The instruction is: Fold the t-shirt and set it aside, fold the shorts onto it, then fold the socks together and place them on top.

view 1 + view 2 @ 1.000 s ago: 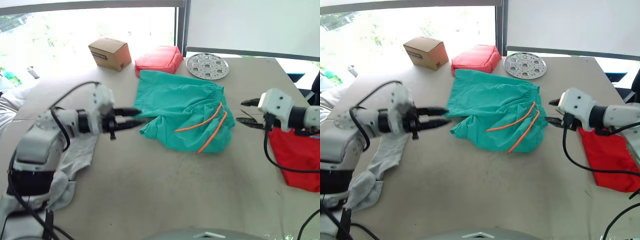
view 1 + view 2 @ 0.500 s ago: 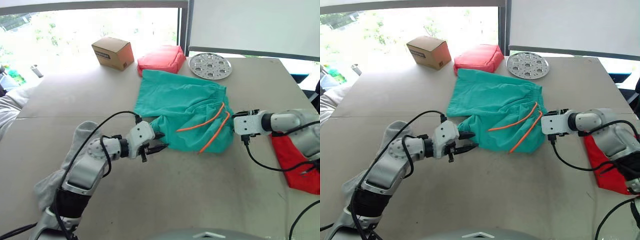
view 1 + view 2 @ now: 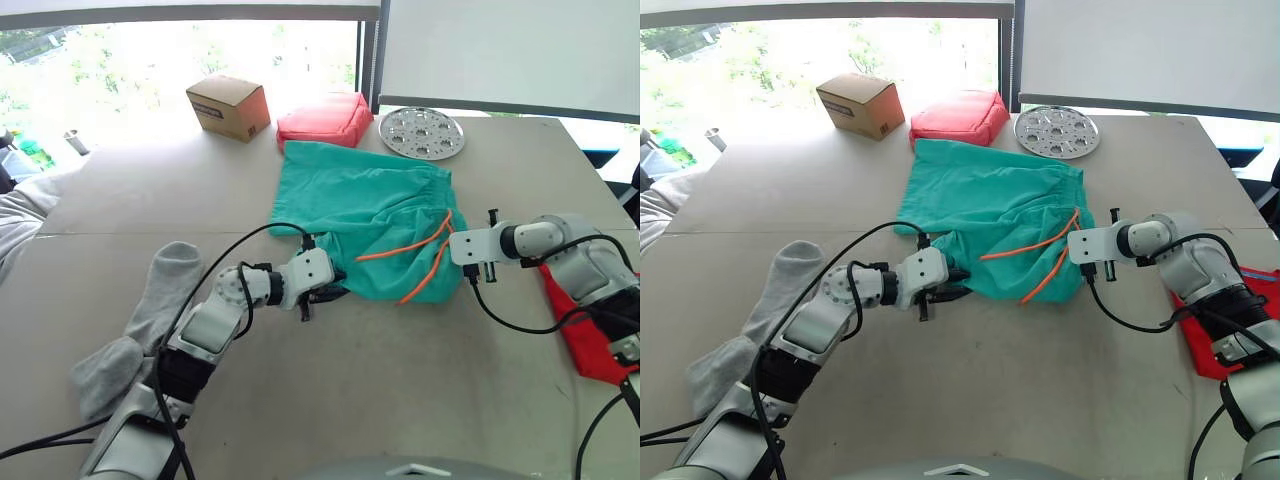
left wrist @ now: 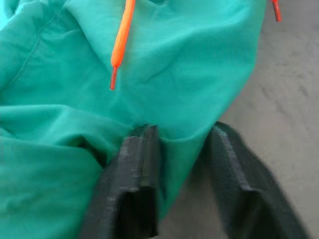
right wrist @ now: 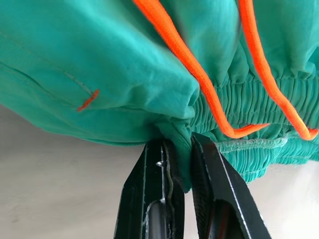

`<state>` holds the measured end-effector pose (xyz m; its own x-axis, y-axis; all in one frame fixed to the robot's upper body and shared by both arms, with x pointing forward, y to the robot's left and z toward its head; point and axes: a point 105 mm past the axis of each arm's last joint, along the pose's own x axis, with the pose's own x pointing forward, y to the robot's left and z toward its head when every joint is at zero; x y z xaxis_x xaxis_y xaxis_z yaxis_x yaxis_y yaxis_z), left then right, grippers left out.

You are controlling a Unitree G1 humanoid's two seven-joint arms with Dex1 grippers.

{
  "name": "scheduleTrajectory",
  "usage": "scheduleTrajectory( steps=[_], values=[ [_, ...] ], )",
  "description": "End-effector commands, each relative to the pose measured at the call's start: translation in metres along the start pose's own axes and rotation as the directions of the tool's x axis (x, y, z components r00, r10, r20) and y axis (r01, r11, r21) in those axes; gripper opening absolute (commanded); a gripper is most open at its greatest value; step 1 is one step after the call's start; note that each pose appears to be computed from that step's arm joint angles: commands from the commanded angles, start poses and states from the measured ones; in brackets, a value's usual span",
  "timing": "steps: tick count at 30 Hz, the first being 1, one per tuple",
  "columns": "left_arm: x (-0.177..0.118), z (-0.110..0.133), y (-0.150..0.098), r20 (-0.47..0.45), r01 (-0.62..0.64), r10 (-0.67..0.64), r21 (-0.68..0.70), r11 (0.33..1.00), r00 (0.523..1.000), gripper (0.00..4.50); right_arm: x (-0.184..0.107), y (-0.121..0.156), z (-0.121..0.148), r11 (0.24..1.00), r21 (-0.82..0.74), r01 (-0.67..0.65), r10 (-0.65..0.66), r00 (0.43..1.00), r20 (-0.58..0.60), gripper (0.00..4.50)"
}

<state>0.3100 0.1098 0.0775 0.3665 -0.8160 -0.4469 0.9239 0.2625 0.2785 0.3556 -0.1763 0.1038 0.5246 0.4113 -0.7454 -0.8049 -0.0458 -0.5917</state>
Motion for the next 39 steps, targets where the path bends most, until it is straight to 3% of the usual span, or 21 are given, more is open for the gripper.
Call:
scheduleTrajectory(
  steps=[1, 3, 5, 9, 14, 15, 19, 20, 21, 25, 28, 35, 38, 39],
  values=[
    [-0.041, 0.016, 0.009, 0.136, 0.139, -0.117, -0.166, 0.976, 0.984, 0.04, -0.023, -0.007, 0.018, 0.986, 0.165, 0.003, -0.025, 0.991, 0.134, 0.0],
    [-0.075, 0.028, 0.011, 0.213, 0.281, -0.226, -0.278, 0.919, 0.951, 0.04, -0.034, -0.002, 0.026, 0.971, 0.233, -0.045, -0.001, 0.981, 0.195, 0.0],
    [-0.106, 0.034, 0.022, 0.237, 0.342, -0.269, -0.365, 0.866, 0.933, 0.04, -0.046, 0.008, 0.036, 0.954, 0.271, -0.126, 0.053, 0.963, 0.263, 0.0],
    [-0.149, 0.039, 0.055, 0.203, 0.279, -0.199, -0.528, 0.802, 0.959, 0.04, -0.067, 0.038, 0.073, 0.894, 0.298, -0.334, 0.176, 0.875, 0.452, 0.0],
    [-0.148, 0.003, 0.085, -0.058, 0.082, -0.118, -0.433, 0.897, 0.991, 0.04, -0.046, 0.046, 0.076, 0.897, 0.353, -0.264, 0.108, 0.908, 0.406, 0.0],
    [-0.145, 0.003, 0.089, -0.036, 0.072, -0.098, -0.445, 0.893, 0.995, 0.04, -0.039, 0.044, 0.075, 0.891, 0.389, -0.234, 0.07, 0.917, 0.392, 0.0],
    [-0.15, -0.002, 0.092, -0.028, 0.036, -0.052, -0.405, 0.913, 0.998, 1.48, -0.023, 0.04, 0.078, 0.862, 0.476, -0.176, -0.016, 0.928, 0.372, 0.0],
    [-0.155, 0.003, 0.096, -0.025, -0.018, 0.01, -0.363, 0.932, 1.0, 1.9, -0.021, 0.038, 0.079, 0.854, 0.494, -0.163, -0.035, 0.929, 0.367, 0.0],
    [-0.16, 0.007, 0.096, -0.017, -0.043, 0.04, -0.334, 0.942, 0.999, 1.9, -0.019, 0.035, 0.079, 0.844, 0.514, -0.154, -0.052, 0.93, 0.364, 0.0],
    [-0.171, 0.028, 0.074, 0.047, -0.049, 0.061, -0.232, 0.971, 0.997, 1.9, -0.016, 0.026, 0.078, 0.797, 0.591, -0.126, -0.106, 0.933, 0.343, 0.0],
    [-0.175, 0.04, 0.036, 0.067, -0.045, 0.057, -0.159, 0.986, 0.996, 1.9, -0.014, 0.014, 0.068, 0.759, 0.647, -0.069, -0.16, 0.944, 0.289, 0.0],
    [-0.164, 0.029, -0.009, 0.028, -0.154, 0.152, 0.083, 0.985, 0.988, 1.9, -0.013, -0.004, 0.071, 0.735, 0.677, -0.039, -0.211, 0.936, 0.283, 0.0],
    [-0.162, 0.021, -0.021, 0.024, -0.136, 0.135, 0.086, 0.987, 0.991, 2.71, -0.011, -0.006, 0.075, 0.741, 0.67, -0.045, -0.211, 0.932, 0.295, 0.0],
    [-0.16, 0.021, -0.021, 0.034, -0.155, 0.152, 0.104, 0.982, 0.988, 3.16, -0.011, -0.006, 0.076, 0.742, 0.669, -0.047, -0.211, 0.931, 0.298, 0.0]
  ],
)
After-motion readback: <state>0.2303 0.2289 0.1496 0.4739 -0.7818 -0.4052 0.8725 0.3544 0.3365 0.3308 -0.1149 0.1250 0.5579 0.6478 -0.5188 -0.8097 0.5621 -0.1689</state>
